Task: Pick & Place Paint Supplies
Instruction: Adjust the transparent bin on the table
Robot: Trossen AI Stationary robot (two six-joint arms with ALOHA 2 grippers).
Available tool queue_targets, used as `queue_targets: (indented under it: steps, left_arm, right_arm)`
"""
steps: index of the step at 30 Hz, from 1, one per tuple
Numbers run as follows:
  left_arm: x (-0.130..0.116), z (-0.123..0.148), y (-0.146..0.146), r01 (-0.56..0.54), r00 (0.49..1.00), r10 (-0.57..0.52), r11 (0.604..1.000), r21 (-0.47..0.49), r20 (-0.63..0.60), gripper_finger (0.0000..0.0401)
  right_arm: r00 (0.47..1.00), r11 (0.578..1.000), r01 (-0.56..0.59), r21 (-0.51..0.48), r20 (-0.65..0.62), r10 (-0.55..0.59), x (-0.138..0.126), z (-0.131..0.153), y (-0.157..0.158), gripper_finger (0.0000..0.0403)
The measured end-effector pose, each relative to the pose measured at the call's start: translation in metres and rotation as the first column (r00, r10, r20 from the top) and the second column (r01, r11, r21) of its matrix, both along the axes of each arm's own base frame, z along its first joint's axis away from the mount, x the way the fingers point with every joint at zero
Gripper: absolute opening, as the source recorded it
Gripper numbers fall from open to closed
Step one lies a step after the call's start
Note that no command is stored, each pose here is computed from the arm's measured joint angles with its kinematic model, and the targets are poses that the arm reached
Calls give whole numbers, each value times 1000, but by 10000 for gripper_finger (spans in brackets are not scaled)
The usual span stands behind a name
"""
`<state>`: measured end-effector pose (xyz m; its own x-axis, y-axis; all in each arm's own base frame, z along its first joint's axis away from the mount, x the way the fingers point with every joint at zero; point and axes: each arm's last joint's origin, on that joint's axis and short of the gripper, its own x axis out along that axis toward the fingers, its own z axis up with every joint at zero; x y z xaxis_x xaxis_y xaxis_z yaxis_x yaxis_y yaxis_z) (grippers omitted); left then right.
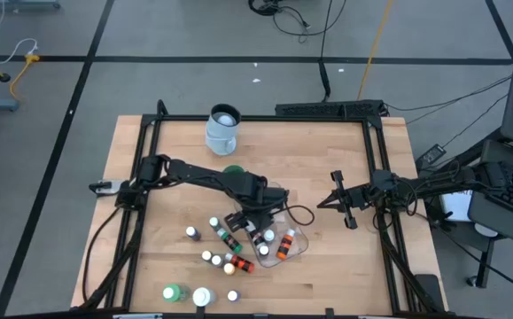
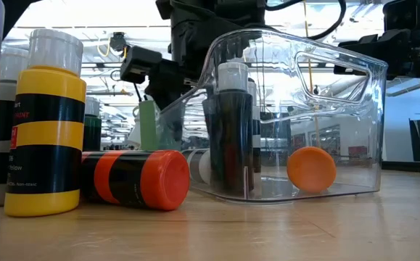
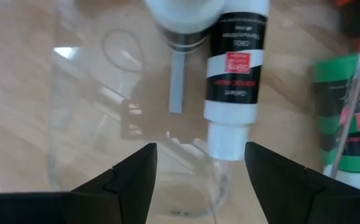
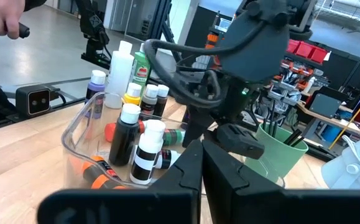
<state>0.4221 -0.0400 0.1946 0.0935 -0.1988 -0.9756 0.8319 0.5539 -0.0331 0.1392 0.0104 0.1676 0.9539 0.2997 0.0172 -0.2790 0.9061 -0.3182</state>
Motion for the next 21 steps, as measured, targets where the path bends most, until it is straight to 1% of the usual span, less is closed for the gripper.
queue_targets:
  steps: [7, 12, 14, 16, 18, 21]
  left_arm:
    - [-3, -6, -8, 26, 1000, -26, 1000, 11, -16, 248]
    - [2, -6, -7, 16, 999, -16, 1000, 8, 36, 248]
    - [4, -5, -6, 26, 998, -27, 999, 28, 58, 248]
    - [5, -4, -5, 31, 996, -37, 996, 78, 78, 248]
    - [7, 2, -7, 27, 995, -43, 985, 170, 94, 248]
    - [8, 21, -13, 14, 993, -50, 949, 315, 106, 247]
  right_arm:
    - [1000, 1000, 0, -5, 2, 0, 0, 0, 0, 4]
    - [1000, 1000, 0, -7, 3, 0, 0, 0, 0, 4]
    - [1000, 1000, 1, -7, 3, -1, 0, 0, 0, 4]
    - [1000, 1000, 0, -7, 3, 0, 0, 0, 0, 4]
    - [1000, 1000, 0, -7, 3, 0, 0, 0, 0, 4]
    - [1000, 1000, 1, -7, 10, 0, 0, 1, 0, 4]
